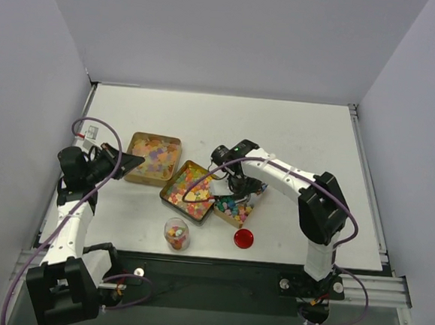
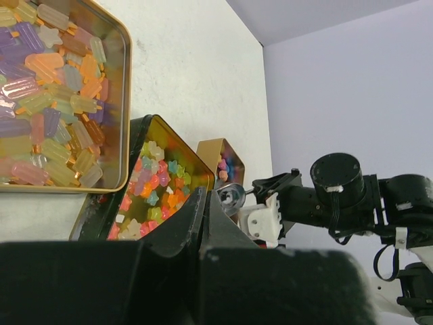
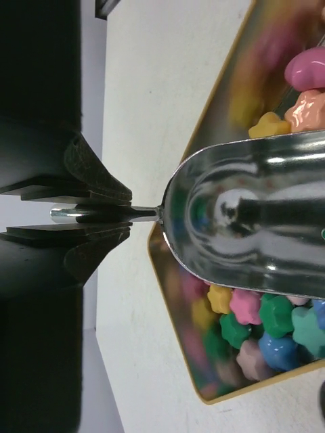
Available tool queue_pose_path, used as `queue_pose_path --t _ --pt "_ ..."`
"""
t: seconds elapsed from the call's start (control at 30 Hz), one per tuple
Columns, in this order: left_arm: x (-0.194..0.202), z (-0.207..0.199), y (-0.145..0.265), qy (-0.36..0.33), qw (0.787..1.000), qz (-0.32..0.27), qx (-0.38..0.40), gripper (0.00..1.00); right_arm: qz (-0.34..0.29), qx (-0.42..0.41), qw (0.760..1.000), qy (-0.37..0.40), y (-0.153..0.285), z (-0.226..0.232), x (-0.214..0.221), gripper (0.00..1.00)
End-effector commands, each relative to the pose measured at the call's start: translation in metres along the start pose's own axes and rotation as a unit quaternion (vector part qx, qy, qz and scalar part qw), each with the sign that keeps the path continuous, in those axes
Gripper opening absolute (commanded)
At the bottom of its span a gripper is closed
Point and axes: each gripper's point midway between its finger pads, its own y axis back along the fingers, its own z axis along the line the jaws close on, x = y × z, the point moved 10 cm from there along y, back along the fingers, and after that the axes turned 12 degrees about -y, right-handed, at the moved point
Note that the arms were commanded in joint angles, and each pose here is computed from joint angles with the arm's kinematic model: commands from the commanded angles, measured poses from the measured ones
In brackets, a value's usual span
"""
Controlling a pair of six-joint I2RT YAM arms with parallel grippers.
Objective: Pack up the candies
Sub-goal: Scoop the fake candies from the storage box.
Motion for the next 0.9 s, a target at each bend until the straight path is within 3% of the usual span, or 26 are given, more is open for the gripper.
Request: queue_pose_path --t 0.0,0.07,0.37,0.57,0.87 --pt "-0.016 -0.008 -0.001 -0.032 0.999 -0.026 0.013 0.03 0.009 0.014 0.999 0.044 0.004 0.029 0.006 0.0" --pt "-0.017 -0.008 -0.001 -0.034 0.999 -0.027 0.013 0.03 0.009 0.028 0.998 0.058 0.005 0.035 0.003 0.0" --pt "-0.015 -0.006 0.001 -0.028 0.999 -0.03 0.007 0.03 -0.036 -0.011 0.999 -0.026 0.001 0.035 -0.011 0.0" --pt "-0.014 -0.006 0.001 -0.024 0.999 -0.027 0.004 0.03 -0.122 -0.075 0.987 -0.079 -0.008 0.033 -0.007 0.0" --pt "-0.021 0.002 0.0 -0.02 0.999 -0.025 -0.017 0.03 -0.257 -0.112 0.958 -0.068 0.0 0.039 0.001 0.0"
